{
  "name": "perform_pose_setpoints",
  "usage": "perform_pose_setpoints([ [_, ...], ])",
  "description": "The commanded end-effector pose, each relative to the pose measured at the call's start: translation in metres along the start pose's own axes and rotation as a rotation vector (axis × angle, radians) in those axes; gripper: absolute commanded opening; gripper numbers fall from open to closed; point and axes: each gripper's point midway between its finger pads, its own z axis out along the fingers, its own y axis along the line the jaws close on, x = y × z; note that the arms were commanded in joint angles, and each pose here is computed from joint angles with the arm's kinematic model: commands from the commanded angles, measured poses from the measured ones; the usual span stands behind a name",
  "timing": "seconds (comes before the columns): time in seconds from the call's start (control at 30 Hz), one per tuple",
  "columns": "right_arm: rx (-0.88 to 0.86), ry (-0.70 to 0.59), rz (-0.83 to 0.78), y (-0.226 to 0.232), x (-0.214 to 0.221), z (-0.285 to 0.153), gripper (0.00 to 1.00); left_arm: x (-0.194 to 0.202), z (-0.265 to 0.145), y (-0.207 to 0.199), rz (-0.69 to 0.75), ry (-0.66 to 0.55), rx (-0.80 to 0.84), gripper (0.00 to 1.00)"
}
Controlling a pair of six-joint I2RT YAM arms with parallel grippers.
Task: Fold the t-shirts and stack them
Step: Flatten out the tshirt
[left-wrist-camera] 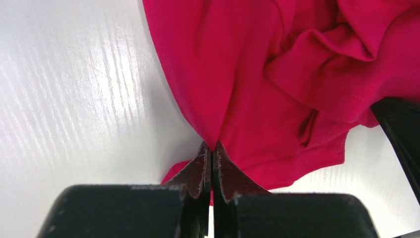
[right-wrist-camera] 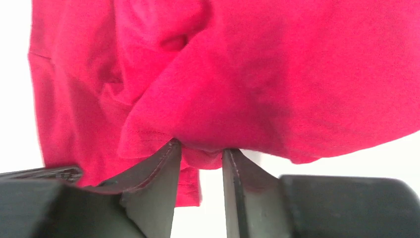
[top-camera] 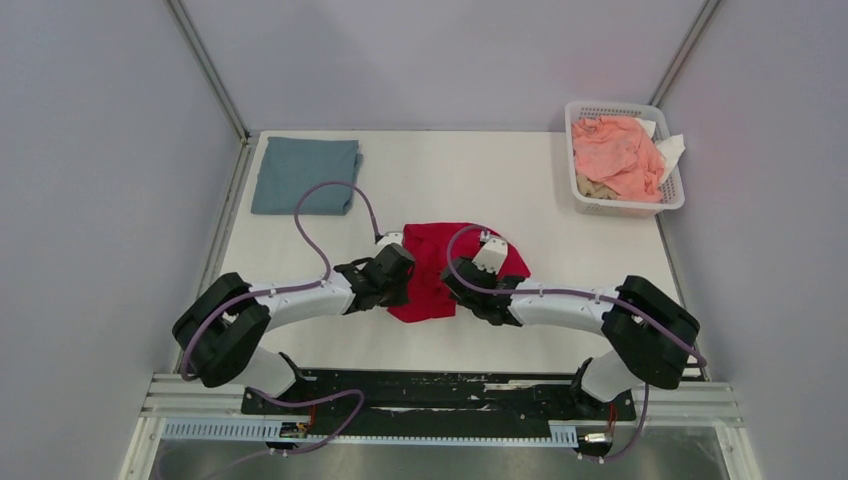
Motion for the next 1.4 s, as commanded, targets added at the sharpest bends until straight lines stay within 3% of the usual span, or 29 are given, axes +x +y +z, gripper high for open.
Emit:
perform_pose_setpoints([
  [0.0,0.019,-0.064,0.068,-0.014,-0.016,-0.003,0.29,-0.017,-0.009,0.001,-0.028,-0.075,-0.003,0.00],
  [0.1,0.030,-0.078,0.047,-0.031,-0.023,-0.009,0.03,-0.026,-0.011,0.012,-0.038,-0.111,-0.053,0.00],
  [0.13,0.039,-0.080,0.041,-0.038,-0.025,-0.011,0.00,-0.029,-0.011,0.020,-0.049,-0.119,-0.082,0.00],
  [0.37,0.080,-0.068,-0.071,-0.085,-0.043,-0.022,0.00,-0.065,-0.017,0.073,-0.162,-0.204,-0.215,0.00],
  [0.5,0.151,-0.091,-0.026,-0.123,-0.077,-0.020,0.00,-0.098,-0.028,0.098,-0.237,-0.289,-0.235,0.00],
  [0.77,0.212,-0.413,0.072,-0.138,-0.215,-0.060,0.00,-0.165,-0.059,0.112,-0.312,-0.438,-0.235,0.00],
  [0.93,0.094,-0.597,0.048,-0.107,-0.295,-0.109,0.00,-0.223,-0.115,0.111,-0.346,-0.618,-0.225,0.00],
  [1.1,-0.073,-0.720,-0.024,-0.069,-0.342,-0.170,0.00,-0.270,-0.210,0.086,-0.320,-0.869,-0.062,0.00],
  [1.37,-0.316,-0.921,-0.043,-0.041,-0.371,-0.286,0.00,-0.277,-0.342,0.066,-0.249,-1.116,0.113,0.00],
])
